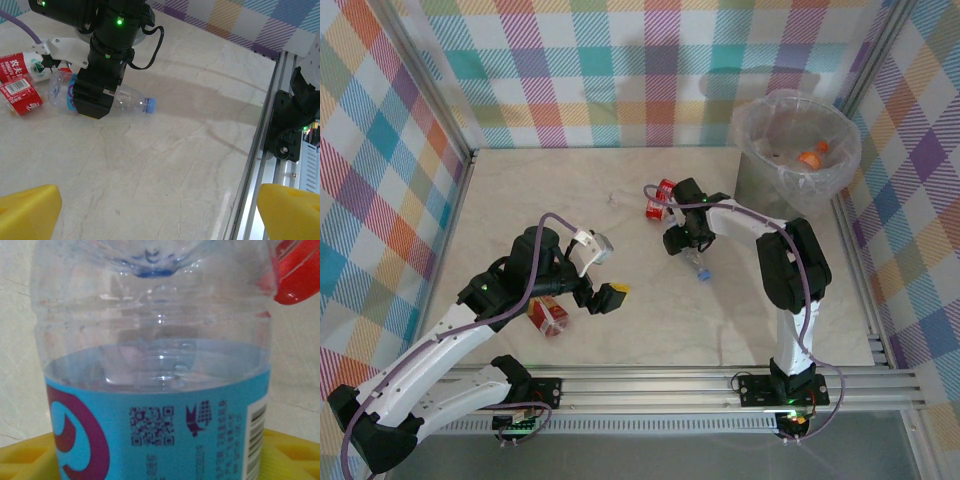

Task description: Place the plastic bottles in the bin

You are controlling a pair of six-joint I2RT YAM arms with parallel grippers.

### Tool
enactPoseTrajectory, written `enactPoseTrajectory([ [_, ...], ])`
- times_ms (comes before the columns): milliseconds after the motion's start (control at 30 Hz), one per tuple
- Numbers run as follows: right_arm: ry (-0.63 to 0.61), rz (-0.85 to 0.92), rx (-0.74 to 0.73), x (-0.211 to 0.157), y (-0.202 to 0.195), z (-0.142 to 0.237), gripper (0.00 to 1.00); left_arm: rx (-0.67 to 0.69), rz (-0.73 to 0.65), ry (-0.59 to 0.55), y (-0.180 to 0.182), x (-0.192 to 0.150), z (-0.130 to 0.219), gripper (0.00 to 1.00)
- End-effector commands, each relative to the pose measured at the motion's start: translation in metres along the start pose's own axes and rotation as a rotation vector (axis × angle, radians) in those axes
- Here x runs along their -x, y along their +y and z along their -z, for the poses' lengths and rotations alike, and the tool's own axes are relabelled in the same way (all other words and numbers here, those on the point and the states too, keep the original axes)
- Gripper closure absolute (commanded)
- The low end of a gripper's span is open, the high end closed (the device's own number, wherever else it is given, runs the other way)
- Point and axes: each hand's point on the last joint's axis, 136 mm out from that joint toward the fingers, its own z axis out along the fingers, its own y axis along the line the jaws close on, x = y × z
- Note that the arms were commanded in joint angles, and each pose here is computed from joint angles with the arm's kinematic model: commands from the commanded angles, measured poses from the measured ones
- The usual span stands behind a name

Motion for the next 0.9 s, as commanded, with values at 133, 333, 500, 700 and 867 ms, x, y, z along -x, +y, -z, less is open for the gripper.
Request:
enactPoseTrajectory([
  [133,-0.087,-0.004,0.005,0.014,0.005,0.033,0.35,0.002,-0.015,-0.026,0.001,0.01,0.005,0.0],
  [333,-0.163,-0.02,0.036,0.022,0.009,0.072,0.35,0.007,0.0,-0.042,0.003,0.013,0.006,0.0],
  [500,-0.236,-0.035,0.069,0.03,0.013,0.11,0.35,0.033,0.046,-0.086,0.009,0.02,0.006,0.0],
  [700,-0.346,-0.053,0.099,0.049,0.016,0.166,0.34,0.067,0.09,-0.135,0.017,0.028,0.011,0.0],
  [867,-0.463,-0.069,0.075,0.069,0.007,0.226,0.34,0.092,0.12,-0.151,0.022,0.031,0.012,0.0],
])
